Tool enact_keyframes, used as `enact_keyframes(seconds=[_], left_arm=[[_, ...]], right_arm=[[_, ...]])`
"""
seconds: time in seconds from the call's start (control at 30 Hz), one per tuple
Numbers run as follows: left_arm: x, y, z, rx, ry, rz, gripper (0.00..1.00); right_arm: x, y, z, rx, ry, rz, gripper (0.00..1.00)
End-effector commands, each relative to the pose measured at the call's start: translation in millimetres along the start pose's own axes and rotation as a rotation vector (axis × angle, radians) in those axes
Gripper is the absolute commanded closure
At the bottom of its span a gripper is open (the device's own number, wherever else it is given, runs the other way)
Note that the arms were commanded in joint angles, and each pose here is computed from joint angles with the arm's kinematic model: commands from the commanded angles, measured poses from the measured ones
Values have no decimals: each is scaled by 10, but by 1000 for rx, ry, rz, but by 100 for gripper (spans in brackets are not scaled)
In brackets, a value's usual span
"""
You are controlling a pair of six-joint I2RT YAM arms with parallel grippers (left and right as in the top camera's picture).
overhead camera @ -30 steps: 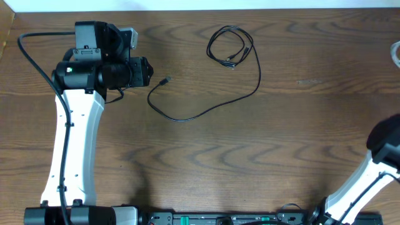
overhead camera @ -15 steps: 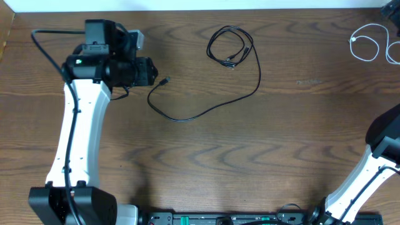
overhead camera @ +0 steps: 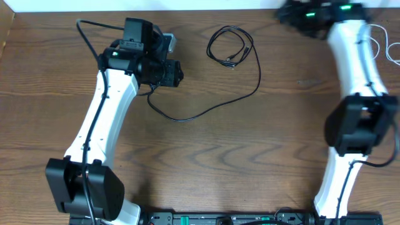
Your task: Untangle cables
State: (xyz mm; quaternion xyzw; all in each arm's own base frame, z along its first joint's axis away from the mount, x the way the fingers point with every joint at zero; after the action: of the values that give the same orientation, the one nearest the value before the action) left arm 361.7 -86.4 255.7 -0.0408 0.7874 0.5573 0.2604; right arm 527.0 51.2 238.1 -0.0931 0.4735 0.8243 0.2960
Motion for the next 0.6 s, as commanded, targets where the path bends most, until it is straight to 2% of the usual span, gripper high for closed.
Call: enact_keyframes(seconds=[0.0,0.13,0.33,0.57], left_arm=[[18,-53,-6,-13,0,24,50],[29,-12,145,-113,77,22,50],[44,45,321,-134,202,6,50],[69,47,319,-131,206,22,50]], right_arm=[[328,-232,319,141,29,-49,14],[708,-529,476,249,17,-62,20],[1129,-1007,548,276,42,18,32],[1370,-1389,450,296,18,58,45]])
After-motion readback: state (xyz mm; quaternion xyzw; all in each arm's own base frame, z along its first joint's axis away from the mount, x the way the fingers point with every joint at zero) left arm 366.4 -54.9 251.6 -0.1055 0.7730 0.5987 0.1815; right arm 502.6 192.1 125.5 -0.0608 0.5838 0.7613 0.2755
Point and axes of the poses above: each gripper's point midway between its finger pads, its own y axis back along the fingers, its own z axis along the line the jaws close on, x = y × z, the point moved 9 cm from there along y, back along the fingers, and after that the axes turned 7 degrees about -y, right-handed, at the moved point
